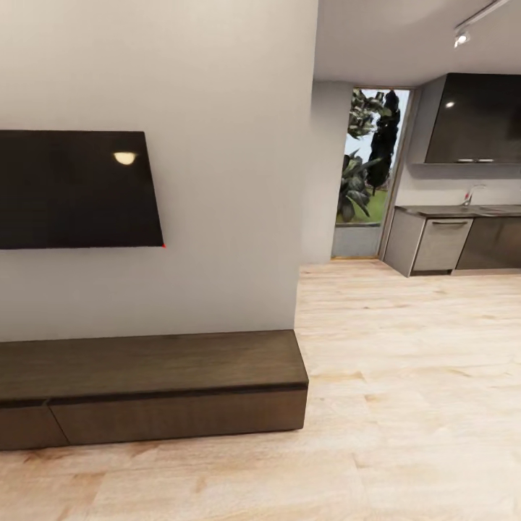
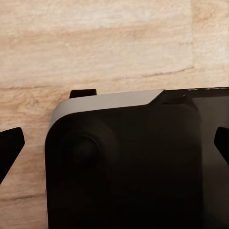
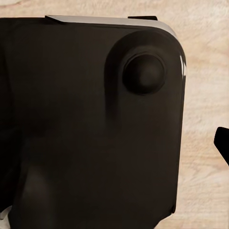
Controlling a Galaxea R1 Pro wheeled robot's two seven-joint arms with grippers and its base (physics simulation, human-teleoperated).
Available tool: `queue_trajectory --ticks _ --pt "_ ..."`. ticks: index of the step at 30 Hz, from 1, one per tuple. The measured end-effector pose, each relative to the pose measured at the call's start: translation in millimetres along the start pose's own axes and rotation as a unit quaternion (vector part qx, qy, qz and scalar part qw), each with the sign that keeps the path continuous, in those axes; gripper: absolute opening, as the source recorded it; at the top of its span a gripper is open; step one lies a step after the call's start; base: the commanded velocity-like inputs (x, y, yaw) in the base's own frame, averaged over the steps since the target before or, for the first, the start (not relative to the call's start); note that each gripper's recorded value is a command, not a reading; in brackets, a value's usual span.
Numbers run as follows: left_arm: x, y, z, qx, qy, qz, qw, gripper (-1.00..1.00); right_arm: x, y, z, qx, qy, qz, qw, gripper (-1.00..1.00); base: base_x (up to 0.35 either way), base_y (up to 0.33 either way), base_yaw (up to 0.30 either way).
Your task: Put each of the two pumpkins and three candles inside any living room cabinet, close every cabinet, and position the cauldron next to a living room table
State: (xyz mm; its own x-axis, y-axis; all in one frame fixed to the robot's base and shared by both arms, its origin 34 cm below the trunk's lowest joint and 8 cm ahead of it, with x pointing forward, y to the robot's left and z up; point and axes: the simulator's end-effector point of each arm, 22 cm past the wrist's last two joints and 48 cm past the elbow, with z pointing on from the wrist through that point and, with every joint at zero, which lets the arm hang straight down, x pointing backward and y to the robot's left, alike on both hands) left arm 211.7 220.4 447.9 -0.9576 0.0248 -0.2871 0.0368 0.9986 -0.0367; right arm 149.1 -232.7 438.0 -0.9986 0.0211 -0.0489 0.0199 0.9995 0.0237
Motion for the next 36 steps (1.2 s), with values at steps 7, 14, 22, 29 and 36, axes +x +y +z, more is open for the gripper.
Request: queue_trajectory --ticks 7,14,22,29,36 --pt "0.4 0.5 -0.1 0.000 0.000 0.000 1.0000 1.00 0.6 -0.3 0.0 0.000 0.001 0.001 1.0000 1.00 0.000 0.000 0.000" --pt "0.2 0.4 -0.1 0.000 0.000 0.000 1.0000 1.00 0.0 -0.5 0.0 0.000 0.000 0.001 1.0000 1.00 0.000 0.000 0.000" --pt "-15.4 2.1 2.6 0.001 -0.013 0.002 0.9999 1.00 0.0 0.5 0.0 -0.001 0.000 0.001 1.0000 1.00 0.000 0.000 0.000" --pt "-63.6 22.0 7.6 -0.010 -0.040 0.003 0.9992 1.00 0.3 0.0 0.0 -0.001 0.000 -0.001 1.0000 1.00 0.000 0.000 0.000" --pt "-134.5 28.7 3.0 0.005 -0.055 0.006 0.9985 1.00 -0.1 1.7 0.0 -0.003 0.000 0.002 1.0000 1.00 0.000 0.000 0.000"
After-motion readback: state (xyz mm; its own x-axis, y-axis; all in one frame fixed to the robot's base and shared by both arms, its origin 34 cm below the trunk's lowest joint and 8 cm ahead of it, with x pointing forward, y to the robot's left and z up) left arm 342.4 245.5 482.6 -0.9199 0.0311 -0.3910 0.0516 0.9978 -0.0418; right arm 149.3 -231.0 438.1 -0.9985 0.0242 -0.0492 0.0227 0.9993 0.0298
